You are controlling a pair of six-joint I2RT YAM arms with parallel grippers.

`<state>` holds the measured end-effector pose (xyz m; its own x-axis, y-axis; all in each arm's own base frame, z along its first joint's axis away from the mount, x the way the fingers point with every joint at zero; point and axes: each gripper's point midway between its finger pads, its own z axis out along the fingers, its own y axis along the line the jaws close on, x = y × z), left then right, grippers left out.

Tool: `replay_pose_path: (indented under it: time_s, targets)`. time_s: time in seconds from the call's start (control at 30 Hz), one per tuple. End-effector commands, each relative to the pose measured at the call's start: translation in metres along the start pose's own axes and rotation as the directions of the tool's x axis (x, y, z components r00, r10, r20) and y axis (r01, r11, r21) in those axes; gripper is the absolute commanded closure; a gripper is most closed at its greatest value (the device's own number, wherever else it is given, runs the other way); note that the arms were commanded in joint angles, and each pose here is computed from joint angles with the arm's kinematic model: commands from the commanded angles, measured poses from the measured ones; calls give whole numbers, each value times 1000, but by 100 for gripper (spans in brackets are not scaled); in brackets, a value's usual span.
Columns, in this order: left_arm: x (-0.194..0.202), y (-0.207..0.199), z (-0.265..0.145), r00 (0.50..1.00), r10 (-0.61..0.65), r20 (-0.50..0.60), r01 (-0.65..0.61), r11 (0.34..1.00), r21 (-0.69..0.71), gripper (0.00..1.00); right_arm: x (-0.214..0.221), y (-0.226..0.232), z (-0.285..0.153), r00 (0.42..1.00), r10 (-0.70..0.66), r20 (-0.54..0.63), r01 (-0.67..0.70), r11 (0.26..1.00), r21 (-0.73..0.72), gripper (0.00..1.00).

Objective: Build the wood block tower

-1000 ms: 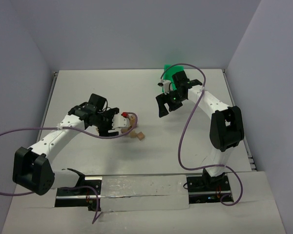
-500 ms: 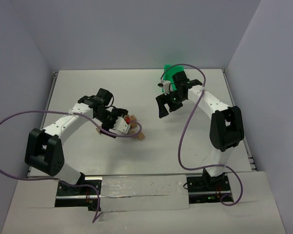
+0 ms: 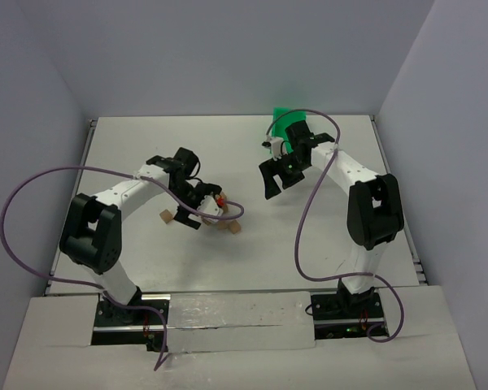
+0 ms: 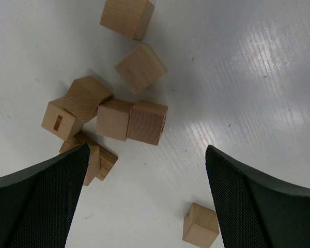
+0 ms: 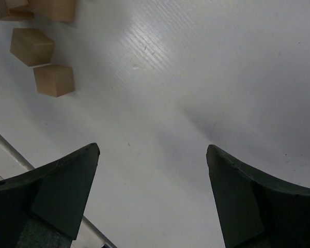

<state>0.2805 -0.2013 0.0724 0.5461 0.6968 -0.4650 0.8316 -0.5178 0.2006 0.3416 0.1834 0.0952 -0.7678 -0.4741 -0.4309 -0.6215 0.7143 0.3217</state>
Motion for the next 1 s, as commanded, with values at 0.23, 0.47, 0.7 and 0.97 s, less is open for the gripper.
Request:
replay_pose_path:
  time_s: [0.23, 0.47, 0.7, 0.97]
  targets:
    - [-4, 16, 17, 998, 24, 58, -25, 1000, 14, 1, -2, -6, -4, 1000, -5, -8, 5, 1000, -1, 8]
    - [-2, 26, 23, 998, 12, 60, -12, 1000, 4, 1, -1, -7, -2, 1000, -1, -13, 1, 1000, -8, 7]
    - [3, 31, 27, 999, 3, 52, -4, 1000, 15, 1, 3, -8, 2, 1000, 2, -27, -3, 1000, -16, 7]
    - [5, 27, 34, 999, -9, 52, 7, 999, 36, 1, 2, -12, 2, 1000, 5, -26, -6, 1000, -12, 7]
